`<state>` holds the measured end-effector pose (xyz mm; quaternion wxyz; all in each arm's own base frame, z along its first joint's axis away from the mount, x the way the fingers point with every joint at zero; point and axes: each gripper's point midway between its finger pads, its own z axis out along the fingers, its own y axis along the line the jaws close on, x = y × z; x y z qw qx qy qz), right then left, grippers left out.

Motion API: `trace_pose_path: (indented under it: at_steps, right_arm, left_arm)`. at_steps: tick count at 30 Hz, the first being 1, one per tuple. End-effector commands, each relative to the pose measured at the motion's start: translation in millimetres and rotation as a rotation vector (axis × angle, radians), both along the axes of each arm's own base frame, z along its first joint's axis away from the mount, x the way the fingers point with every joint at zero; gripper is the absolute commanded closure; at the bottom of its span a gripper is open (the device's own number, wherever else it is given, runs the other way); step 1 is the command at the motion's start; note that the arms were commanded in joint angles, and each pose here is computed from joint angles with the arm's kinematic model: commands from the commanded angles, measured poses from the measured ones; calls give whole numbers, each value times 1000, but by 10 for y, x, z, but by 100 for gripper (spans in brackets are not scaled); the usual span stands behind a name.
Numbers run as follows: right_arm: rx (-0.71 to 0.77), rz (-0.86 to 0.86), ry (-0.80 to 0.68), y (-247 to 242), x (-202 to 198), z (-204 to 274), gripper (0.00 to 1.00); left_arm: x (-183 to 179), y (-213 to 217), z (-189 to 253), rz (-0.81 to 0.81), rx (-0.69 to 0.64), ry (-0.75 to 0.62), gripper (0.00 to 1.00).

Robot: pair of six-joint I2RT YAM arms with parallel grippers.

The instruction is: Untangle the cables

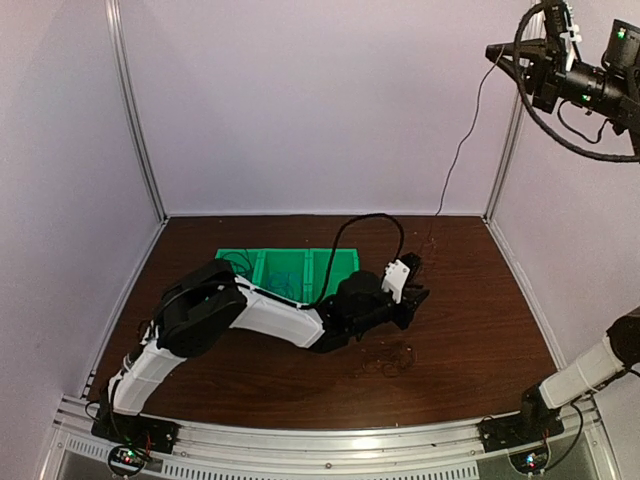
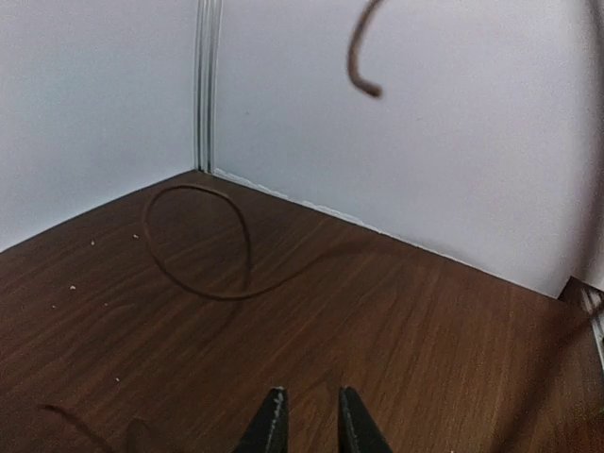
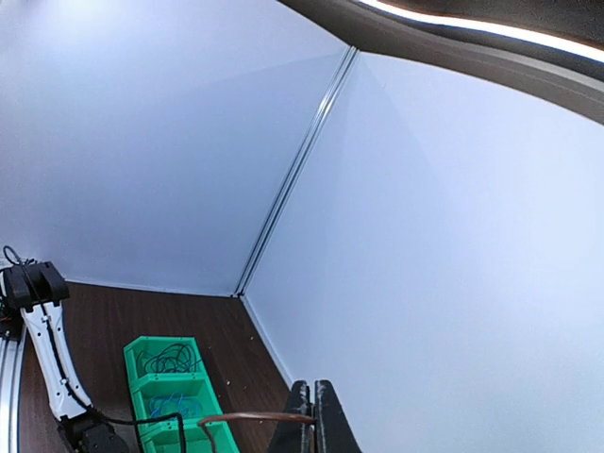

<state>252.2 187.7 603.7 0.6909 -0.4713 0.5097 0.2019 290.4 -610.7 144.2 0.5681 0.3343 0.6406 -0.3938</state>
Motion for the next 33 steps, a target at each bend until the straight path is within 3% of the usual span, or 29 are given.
trace_pose_path:
  at_steps: [1, 4, 5, 8, 13, 18, 22, 27, 33]
  right_arm:
    - [115, 88, -78, -206, -180, 529, 100]
    - [183, 147, -127, -468, -302, 871, 100]
    - [231, 196, -80, -529, -396, 959, 100]
    - [236, 223, -138, -663, -517, 1088, 100]
    - [241, 165, -98, -738, -341, 963, 100]
    - [264, 138, 42, -813, 4, 471, 100]
    - [275, 109, 153, -874, 298, 14, 100]
    - [286, 57, 253, -916, 596, -473, 100]
    - [263, -11, 362, -795, 907, -1009, 100]
  left_arm:
    - [-50, -87, -128, -47, -60, 60, 80]
    - [-67, -82, -334, -48, -41, 97, 81]
    - [-71, -79, -392, -47, -35, 109, 85]
    - [-86, -42, -505, -40, -24, 138, 98]
    - [-180, 71, -566, -49, -18, 159, 100]
    - [-385, 242, -256, -105, -21, 142, 73]
    - [-563, 396, 118, -162, -43, 120, 58]
    - [-703, 558, 476, -198, -30, 118, 51]
    - [-721, 834, 662, -143, 51, 129, 50]
